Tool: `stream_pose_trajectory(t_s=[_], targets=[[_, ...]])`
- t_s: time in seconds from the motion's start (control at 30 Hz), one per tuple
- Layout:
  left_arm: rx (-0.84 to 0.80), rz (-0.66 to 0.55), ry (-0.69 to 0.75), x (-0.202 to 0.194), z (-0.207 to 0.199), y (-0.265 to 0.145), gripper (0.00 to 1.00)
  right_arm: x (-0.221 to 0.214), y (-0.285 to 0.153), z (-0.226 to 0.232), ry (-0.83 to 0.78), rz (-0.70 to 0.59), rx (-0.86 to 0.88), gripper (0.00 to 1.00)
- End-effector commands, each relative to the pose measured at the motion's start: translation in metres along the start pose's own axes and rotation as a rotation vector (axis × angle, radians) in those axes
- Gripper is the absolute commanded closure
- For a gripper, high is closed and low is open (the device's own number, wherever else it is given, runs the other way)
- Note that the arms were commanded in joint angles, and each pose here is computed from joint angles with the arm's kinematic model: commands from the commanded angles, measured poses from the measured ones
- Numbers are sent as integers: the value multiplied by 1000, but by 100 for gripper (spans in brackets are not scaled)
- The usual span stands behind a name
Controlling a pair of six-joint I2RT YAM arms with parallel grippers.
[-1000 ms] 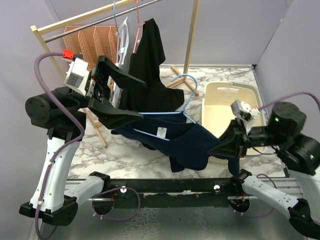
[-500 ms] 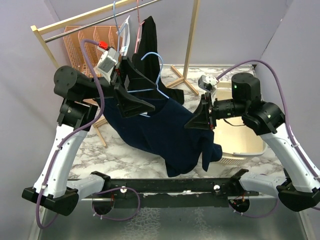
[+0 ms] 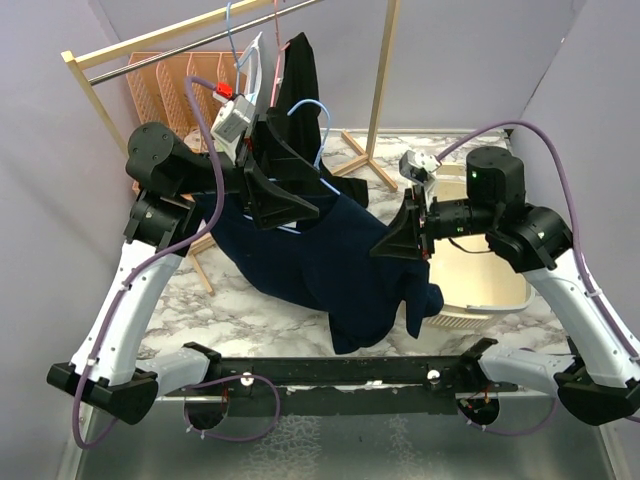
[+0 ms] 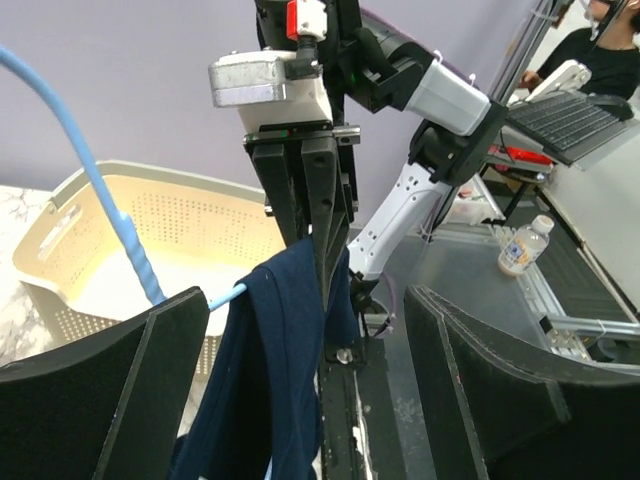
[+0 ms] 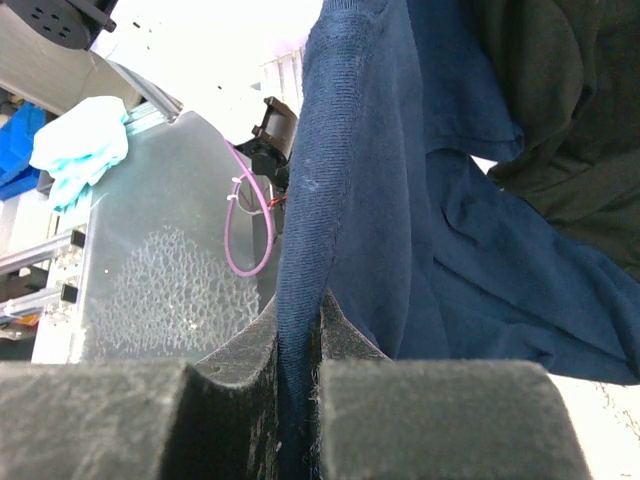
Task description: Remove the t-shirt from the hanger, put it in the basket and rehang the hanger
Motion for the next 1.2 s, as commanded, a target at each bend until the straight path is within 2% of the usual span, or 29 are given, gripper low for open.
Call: stream_pose_trajectory(t_s=[0.0, 0.17, 0.27, 0.77, 1.03, 1.07, 1.13, 1.17], targets=[[51, 3, 81, 8, -14, -5, 18, 14, -12, 17, -167, -100, 26, 99], [141, 5, 157, 14, -27, -13, 18, 4, -20, 29, -193, -117, 40, 99], [162, 6, 144, 12, -25, -14, 19, -1, -26, 38, -218, -131, 68, 99], [9, 2, -40, 15, -4, 4, 30, 11, -14, 22, -213, -106, 63, 99], [-3, 30, -134, 5, 18, 14, 63, 18, -10, 13, -198, -102, 11, 99], [0, 34, -139, 4, 20, 14, 69, 18, -10, 11, -193, -100, 0, 99], [13, 40, -132, 3, 22, 14, 93, 18, -9, 8, -183, -98, -26, 99], [30, 43, -127, 4, 21, 13, 100, 17, -8, 6, -174, -93, -35, 99]])
Point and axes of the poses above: each gripper's point midway between its finger pads, its own y axis out along the fingers, its own z axis along the line the jaws close on, x = y × z, the point moved 8 cm from there along -y, back along the fingers
